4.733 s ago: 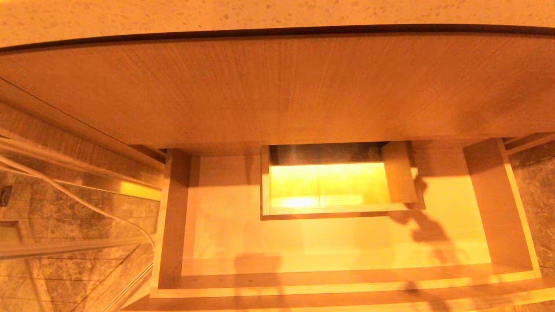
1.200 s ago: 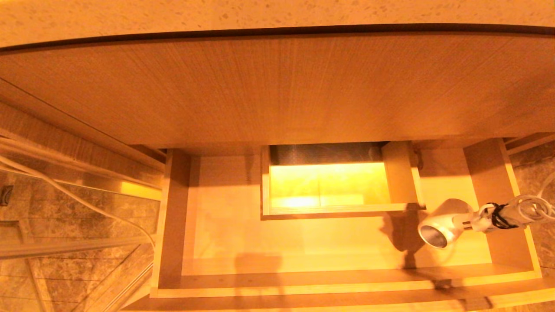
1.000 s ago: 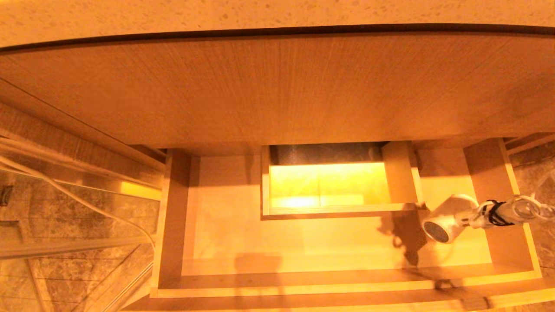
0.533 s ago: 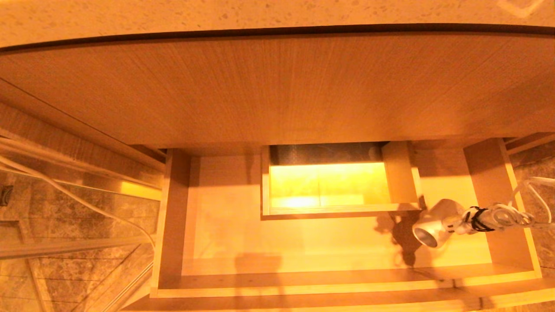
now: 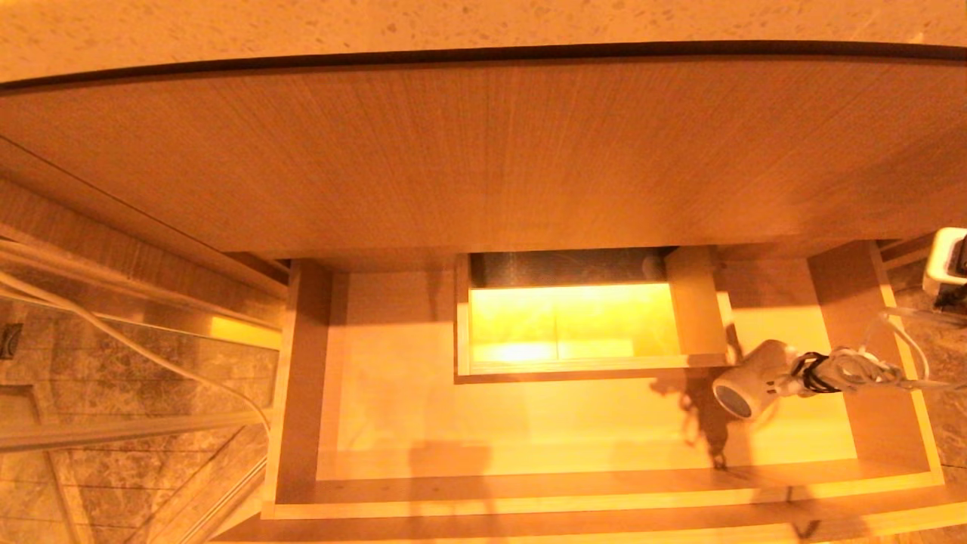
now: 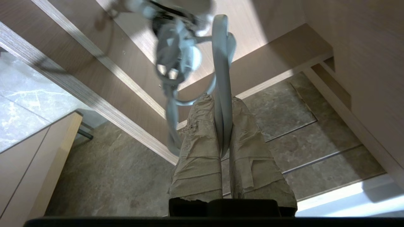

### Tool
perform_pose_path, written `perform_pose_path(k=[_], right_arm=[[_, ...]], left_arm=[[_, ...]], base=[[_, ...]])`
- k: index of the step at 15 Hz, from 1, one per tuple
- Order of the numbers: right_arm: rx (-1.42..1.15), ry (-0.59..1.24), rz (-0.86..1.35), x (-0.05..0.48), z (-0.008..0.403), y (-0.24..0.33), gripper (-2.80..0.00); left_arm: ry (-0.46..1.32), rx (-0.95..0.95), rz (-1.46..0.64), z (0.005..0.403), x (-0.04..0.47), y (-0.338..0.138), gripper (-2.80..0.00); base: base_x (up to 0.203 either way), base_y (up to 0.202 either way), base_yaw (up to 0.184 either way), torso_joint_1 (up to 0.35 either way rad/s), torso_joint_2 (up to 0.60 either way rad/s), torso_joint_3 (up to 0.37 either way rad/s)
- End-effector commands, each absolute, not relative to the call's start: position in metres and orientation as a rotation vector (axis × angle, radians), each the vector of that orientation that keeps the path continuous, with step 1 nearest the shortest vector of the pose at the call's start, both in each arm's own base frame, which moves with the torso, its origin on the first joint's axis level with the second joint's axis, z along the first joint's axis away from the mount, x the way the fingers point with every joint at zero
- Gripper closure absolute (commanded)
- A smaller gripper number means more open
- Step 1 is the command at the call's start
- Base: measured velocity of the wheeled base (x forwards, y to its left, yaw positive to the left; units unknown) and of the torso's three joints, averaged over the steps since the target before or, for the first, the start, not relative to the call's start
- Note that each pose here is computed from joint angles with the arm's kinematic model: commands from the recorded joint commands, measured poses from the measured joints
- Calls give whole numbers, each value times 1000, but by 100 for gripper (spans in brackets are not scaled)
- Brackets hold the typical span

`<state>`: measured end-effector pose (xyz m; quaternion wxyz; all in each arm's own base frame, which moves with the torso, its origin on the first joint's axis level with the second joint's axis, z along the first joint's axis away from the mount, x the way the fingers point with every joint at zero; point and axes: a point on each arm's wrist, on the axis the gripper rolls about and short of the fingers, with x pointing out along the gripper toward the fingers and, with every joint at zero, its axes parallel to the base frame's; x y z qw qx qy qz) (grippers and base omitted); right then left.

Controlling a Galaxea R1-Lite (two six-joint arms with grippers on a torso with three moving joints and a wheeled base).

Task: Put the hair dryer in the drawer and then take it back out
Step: Put it into the drawer

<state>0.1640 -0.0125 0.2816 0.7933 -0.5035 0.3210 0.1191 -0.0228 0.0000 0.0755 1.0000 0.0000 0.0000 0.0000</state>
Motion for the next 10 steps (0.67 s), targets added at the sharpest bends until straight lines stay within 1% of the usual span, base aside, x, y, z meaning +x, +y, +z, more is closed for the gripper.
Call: perform_pose_path(k=[1,2,3,7,10], right_arm=[[-1086,708,271,171,278,-13,0],[-1081,694,285,175,279,-13,0],[-1078,685,301,180,277,-13,-280],[-1070,694,285,188,274,-16,-280],[-1073,661,256,190,277,-17,-280]], left_arm=[[0,0,0,75,-23,0,-280],[0,0,0,75,-23,0,-280],[0,0,0,75,-23,0,-280],[0,0,0,75,-23,0,-280],[0,0,0,75,-23,0,-280]], base=[[0,0,0,0,0,0],[0,0,0,0,0,0],[0,0,0,0,0,0],[0,0,0,0,0,0],[0,0,0,0,0,0]])
